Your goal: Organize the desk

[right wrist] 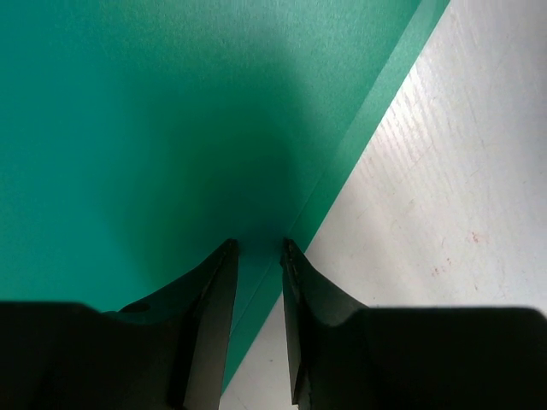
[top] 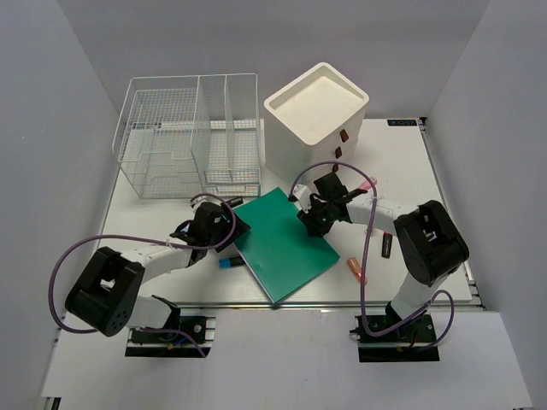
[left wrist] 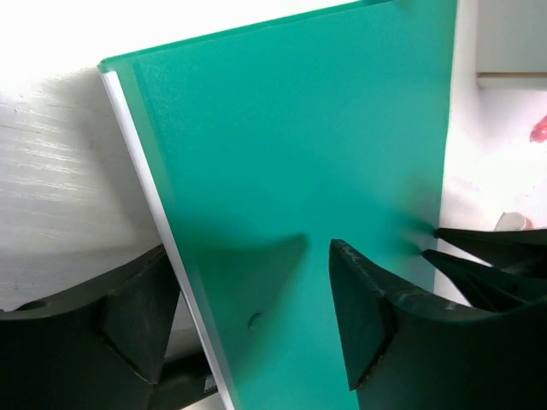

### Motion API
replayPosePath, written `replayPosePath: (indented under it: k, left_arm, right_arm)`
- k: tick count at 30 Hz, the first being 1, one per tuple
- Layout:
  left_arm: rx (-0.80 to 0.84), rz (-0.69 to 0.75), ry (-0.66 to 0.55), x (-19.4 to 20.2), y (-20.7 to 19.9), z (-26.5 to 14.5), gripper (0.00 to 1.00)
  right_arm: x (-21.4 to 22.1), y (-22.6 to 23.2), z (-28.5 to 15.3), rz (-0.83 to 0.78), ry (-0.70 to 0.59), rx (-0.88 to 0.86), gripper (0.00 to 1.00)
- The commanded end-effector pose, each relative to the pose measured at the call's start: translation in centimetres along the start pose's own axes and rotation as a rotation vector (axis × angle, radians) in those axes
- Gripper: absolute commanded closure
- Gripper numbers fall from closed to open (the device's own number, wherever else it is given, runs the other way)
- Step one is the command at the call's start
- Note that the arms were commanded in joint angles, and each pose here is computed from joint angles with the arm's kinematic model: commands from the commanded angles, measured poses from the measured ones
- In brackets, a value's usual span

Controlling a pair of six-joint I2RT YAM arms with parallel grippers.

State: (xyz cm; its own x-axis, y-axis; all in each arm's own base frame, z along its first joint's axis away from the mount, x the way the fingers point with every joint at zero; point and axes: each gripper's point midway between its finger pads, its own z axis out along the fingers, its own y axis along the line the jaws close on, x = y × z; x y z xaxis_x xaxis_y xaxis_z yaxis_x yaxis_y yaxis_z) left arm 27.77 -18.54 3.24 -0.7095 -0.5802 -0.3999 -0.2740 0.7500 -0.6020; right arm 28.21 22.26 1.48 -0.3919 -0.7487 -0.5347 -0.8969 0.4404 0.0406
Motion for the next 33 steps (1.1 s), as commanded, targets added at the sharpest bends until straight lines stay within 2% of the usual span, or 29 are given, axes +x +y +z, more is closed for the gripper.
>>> replayPosePath:
  k: [1,4,8,15,25,33]
  left_arm:
    - [0.024,-0.031,0.001,0.6,0.2,-0.3,0.2]
    - [0.059,-0.048,-0.002,0.9,0.2,-0.5,0.16]
    - [0.17,-0.06,0.0,1.3,-1.2,-0.9,0.16]
    - [0.272,-0.054,0.011,1.7,-2.5,-1.1,0.17]
    - [0.376,-0.055,-0.049,0.8,-3.8,-2.5,0.3]
    - [0.478,-0.03,-0.112,-0.6,-6.0,-3.9,0.34]
  right_arm:
    - [7.4,2.7,2.0,0.062,0.251,-0.08,0.67]
    - [7.8,3.0,2.2,0.056,0.272,-0.084,0.67]
    - [8.2,3.2,2.4,0.051,0.288,-0.088,0.67]
    - [8.6,3.6,2.5,0.047,0.306,-0.1,0.67]
    - [9.3,4.1,2.8,0.049,0.337,-0.119,0.68]
    - [9.2,4.4,2.7,0.048,0.331,-0.134,0.68]
